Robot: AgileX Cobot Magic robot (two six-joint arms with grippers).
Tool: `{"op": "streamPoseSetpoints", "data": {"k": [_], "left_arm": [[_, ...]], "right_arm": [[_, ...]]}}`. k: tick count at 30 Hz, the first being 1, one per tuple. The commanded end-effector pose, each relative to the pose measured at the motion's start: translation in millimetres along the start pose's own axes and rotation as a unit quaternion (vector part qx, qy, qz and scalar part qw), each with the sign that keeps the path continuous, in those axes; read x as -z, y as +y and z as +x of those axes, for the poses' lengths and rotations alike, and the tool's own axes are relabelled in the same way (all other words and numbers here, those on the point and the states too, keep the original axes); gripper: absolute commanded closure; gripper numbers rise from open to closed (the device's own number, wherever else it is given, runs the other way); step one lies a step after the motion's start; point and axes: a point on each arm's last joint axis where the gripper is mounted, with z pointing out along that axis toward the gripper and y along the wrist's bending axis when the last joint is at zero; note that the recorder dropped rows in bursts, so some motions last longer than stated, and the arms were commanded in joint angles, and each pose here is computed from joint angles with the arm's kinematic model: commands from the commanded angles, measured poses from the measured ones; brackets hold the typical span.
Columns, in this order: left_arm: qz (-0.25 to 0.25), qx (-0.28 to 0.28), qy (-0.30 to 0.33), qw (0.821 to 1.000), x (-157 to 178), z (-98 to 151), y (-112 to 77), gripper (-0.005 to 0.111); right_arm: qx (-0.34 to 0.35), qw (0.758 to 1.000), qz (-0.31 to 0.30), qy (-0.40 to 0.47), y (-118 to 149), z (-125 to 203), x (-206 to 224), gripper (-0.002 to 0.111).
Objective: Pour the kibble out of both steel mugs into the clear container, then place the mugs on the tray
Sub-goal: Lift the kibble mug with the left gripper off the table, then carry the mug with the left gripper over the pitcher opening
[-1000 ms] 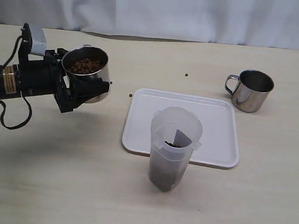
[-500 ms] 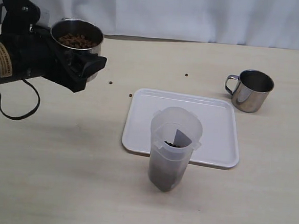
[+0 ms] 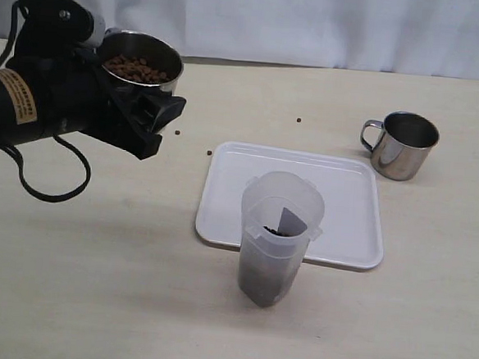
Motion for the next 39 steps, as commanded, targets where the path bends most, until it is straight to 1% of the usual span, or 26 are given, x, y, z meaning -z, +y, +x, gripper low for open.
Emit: {"op": "streamPoseSetpoints", "data": {"k": [1, 4, 6, 8, 9, 11, 13, 14, 16, 18, 20, 21, 23, 25, 26, 28, 29, 30, 32, 35, 39], "left_arm": [[0.016, 0.033, -0.023, 0.999, 2, -6, -4.2, 0.107], [0.048, 0.052, -0.046, 0.996, 3, -9, -7.0, 0.107], [0.088, 0.070, -0.070, 0.991, 2, -12, -7.4, 0.107], [0.140, 0.089, -0.081, 0.983, 1, -9, -4.3, 0.107], [0.163, 0.102, -0.081, 0.978, 1, -7, -1.6, 0.107], [0.194, 0.119, -0.065, 0.972, -1, 1, 5.2, 0.107], [0.199, 0.127, -0.043, 0.971, -1, 8, 11.2, 0.107], [0.189, 0.129, -0.033, 0.973, -1, 10, 14.2, 0.107], [0.150, 0.133, -0.007, 0.980, -2, 15, 20.4, 0.107], [0.080, 0.116, 0.034, 0.989, -2, 19, 27.8, 0.107], [-0.003, 0.096, 0.081, 0.992, 0, 22, 35.1, 0.107], [-0.032, 0.085, 0.096, 0.991, 1, 21, 36.0, 0.107], [-0.064, 0.060, 0.114, 0.990, 1, 17, 31.6, 0.107], [-0.076, 0.027, 0.127, 0.989, 0, 12, 23.0, 0.107], [-0.085, -0.003, 0.136, 0.987, -1, 9, 14.6, 0.107], [-0.106, -0.039, 0.149, 0.982, 0, 5, 3.3, 0.107], [-0.111, -0.064, 0.150, 0.980, 0, 0, -7.6, 0.107], [-0.120, -0.083, 0.153, 0.977, 1, -2, -13.8, 0.107], [-0.118, -0.117, 0.142, 0.976, 3, -8, -32.1, 0.107], [-0.110, -0.148, 0.118, 0.976, 6, -13, -55.1, 0.107], [-0.100, -0.174, 0.098, 0.975, 10, -17, -71.5, 0.107]], "right_arm": [[0.004, 1.000, 0.001, 0.001, 0, 1, 0, 0.103], [0.004, 1.000, 0.001, 0.001, 0, 1, 0, 0.103], [0.004, 1.000, 0.001, 0.001, 0, 1, 0, 0.103], [0.004, 1.000, 0.001, 0.001, 0, 1, 0, 0.103], [0.004, 1.000, 0.001, 0.001, 0, 1, 0, 0.103], [0.004, 1.000, 0.001, 0.001, 0, 1, 0, 0.103], [0.004, 1.000, 0.001, 0.001, 0, 1, 0, 0.103], [0.004, 1.000, 0.001, 0.001, 0, 1, 0, 0.103], [0.004, 1.000, 0.001, 0.001, 0, 1, 0, 0.103], [0.004, 1.000, 0.001, 0.001, 0, 1, 0, 0.103], [0.004, 1.000, 0.001, 0.001, 0, 1, 0, 0.103], [0.004, 1.000, 0.001, 0.001, 0, 1, 0, 0.103], [0.004, 1.000, 0.001, 0.001, 0, 1, 0, 0.103], [0.004, 1.000, 0.001, 0.001, 0, 1, 0, 0.103], [0.004, 1.000, 0.001, 0.001, 0, 1, 0, 0.103], [0.004, 1.000, 0.001, 0.001, 0, 1, 0, 0.103], [0.004, 1.000, 0.001, 0.001, 0, 1, 0, 0.103], [0.004, 1.000, 0.001, 0.001, 0, 1, 0, 0.103], [0.004, 1.000, 0.001, 0.001, 0, 1, 0, 0.103], [0.004, 1.000, 0.001, 0.001, 0, 1, 0, 0.103], [0.004, 1.000, 0.001, 0.001, 0, 1, 0, 0.103]]}}
